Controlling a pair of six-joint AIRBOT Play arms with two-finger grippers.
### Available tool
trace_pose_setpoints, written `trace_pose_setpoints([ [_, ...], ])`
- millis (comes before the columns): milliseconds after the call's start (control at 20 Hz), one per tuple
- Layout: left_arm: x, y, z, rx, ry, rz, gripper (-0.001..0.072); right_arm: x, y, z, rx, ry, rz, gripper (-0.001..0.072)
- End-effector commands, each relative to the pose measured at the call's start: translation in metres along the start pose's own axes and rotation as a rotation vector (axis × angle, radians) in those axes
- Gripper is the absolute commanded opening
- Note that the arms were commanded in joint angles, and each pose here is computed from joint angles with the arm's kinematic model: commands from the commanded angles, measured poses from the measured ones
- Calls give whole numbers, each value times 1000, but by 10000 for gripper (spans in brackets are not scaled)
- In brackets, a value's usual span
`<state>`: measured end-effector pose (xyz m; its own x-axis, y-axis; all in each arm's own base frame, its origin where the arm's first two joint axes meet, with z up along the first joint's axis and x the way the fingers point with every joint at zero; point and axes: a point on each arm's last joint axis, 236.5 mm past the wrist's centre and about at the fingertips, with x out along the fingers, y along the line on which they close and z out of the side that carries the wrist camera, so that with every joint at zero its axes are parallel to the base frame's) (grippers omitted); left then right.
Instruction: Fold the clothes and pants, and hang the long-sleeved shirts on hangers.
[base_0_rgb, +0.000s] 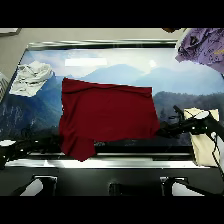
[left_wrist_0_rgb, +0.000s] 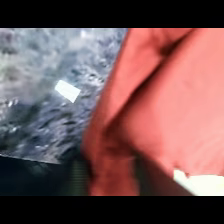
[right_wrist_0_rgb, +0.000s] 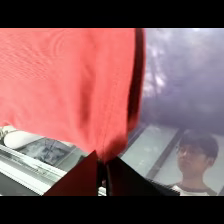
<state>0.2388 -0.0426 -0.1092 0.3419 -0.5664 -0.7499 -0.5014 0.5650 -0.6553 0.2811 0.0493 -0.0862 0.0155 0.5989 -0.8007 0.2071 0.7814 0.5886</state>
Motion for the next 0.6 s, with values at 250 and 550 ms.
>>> trace_pose_setpoints([
  [250, -12, -52, 35, 40, -49, -98, 16, -39, 51, 23, -31, -178, 96, 27],
  [550, -131, -195, 136, 417, -371, -111, 13, -117, 147, 93, -292, -426, -33, 26],
])
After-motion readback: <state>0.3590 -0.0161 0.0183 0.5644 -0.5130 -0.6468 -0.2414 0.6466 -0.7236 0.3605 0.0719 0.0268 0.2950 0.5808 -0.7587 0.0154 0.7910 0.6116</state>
